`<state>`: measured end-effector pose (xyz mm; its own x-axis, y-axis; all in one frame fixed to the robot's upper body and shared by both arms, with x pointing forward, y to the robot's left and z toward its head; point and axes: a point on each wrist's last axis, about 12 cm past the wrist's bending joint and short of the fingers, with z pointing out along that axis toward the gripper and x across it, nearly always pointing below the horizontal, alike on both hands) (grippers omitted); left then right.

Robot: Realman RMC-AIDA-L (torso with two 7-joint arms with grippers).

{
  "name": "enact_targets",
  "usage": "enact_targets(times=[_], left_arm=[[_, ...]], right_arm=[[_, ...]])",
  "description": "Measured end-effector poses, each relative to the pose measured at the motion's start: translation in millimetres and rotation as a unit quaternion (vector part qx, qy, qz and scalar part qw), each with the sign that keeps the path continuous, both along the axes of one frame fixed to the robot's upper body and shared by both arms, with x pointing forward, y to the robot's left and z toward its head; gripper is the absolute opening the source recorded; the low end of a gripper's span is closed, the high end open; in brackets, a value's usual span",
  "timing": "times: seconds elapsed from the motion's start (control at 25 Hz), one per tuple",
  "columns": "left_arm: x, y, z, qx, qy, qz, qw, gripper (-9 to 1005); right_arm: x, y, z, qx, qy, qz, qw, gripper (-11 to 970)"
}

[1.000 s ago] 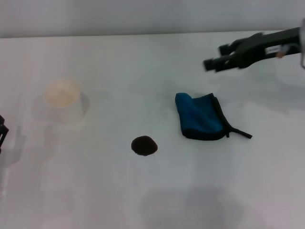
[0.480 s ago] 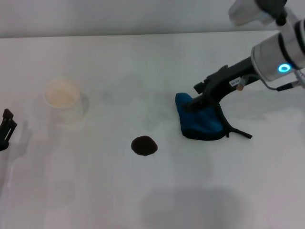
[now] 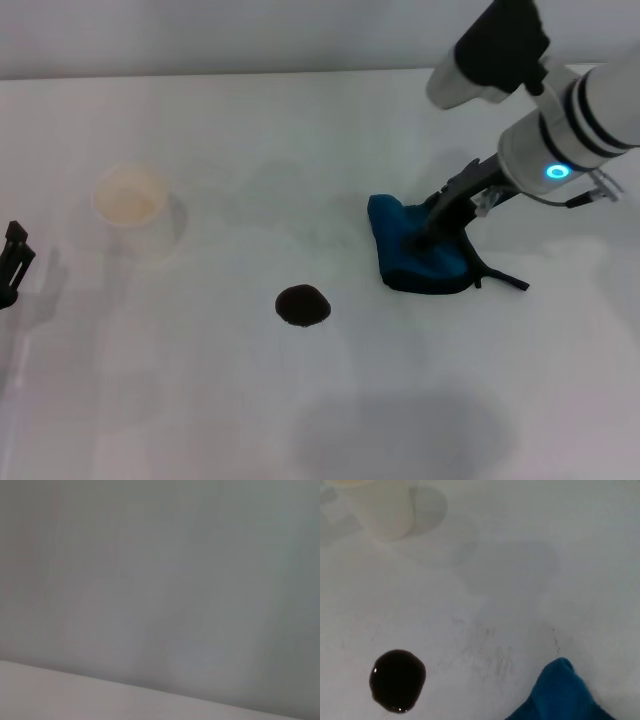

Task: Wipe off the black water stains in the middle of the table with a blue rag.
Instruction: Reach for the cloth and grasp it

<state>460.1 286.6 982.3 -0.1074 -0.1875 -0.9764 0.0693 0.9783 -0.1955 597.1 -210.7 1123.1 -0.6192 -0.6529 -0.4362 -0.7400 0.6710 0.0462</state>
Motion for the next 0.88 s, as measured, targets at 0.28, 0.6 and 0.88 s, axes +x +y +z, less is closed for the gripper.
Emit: enact_targets(times=[0.28,0.6,0.88], left_arm=[[0.1,0,-0.1,0.001,0.000,0.000,1.000,889],[0.0,1,-0.2,0.002,0.001,0.000,1.000,890],[1.8,2,-1.2,0.005,0.007,0.000,1.000,890]], right_arm=[[0.8,8,-10.1,-0.012,0.011,0.007,1.000,780],[5.1,7,-15.7,-0.015,0.003,-0.003,1.000,780],[6.6,0,-24.4,-0.034,0.003,-0.012,0.999,779]])
